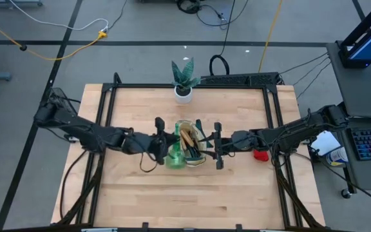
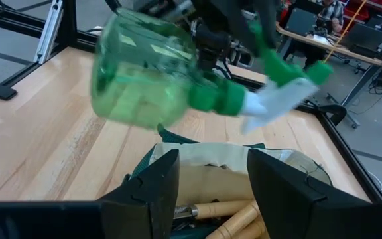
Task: Pick & Place Garden tools in Gardening bag
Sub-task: Put the green spray bottle into the gardening bag
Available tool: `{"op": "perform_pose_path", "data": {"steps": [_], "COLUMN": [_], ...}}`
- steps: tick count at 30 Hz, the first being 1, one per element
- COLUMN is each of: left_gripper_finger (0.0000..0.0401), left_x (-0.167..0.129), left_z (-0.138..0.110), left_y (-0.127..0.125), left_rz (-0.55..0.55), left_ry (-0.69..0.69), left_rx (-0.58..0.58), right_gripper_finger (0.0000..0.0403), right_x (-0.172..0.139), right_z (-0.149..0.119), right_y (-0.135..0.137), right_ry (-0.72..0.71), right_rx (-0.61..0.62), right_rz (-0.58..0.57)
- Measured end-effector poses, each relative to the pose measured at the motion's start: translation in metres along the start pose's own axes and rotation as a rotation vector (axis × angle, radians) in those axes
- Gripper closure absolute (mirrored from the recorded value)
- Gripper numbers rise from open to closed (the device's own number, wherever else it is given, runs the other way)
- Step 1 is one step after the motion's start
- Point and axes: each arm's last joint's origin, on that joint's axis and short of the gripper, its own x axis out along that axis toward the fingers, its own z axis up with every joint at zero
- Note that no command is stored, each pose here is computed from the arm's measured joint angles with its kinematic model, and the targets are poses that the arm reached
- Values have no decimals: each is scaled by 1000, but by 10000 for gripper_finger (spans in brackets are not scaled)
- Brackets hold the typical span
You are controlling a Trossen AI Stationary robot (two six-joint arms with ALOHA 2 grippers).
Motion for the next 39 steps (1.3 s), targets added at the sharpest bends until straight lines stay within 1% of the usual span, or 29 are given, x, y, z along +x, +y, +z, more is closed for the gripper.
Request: {"op": "perform_pose_path", "data": {"steps": [7,12,17,23,34,39], "left_gripper_finger": [382,382,382,382,382,382], "left_x": [27,42,54,63,77,79], "left_z": [-4,-12,-22,-29,-38,-40], "left_y": [10,13,13,12,-2,-6], "left_rz": [120,160,157,172,140,136], "left_ry": [-32,-11,36,53,115,127], "left_rx": [-4,-17,-8,-36,2,-9], "right_gripper_finger": [232,232,232,232,232,232], "right_x": [0,0,0,0,0,0], "right_z": [0,-1,-1,-1,-1,-2], "right_y": [0,0,0,0,0,0], "right_ry": [0,7,10,8,12,24], "right_rx": [0,-9,-12,-12,-36,-39], "right_rz": [0,0,0,-3,-3,0]}}
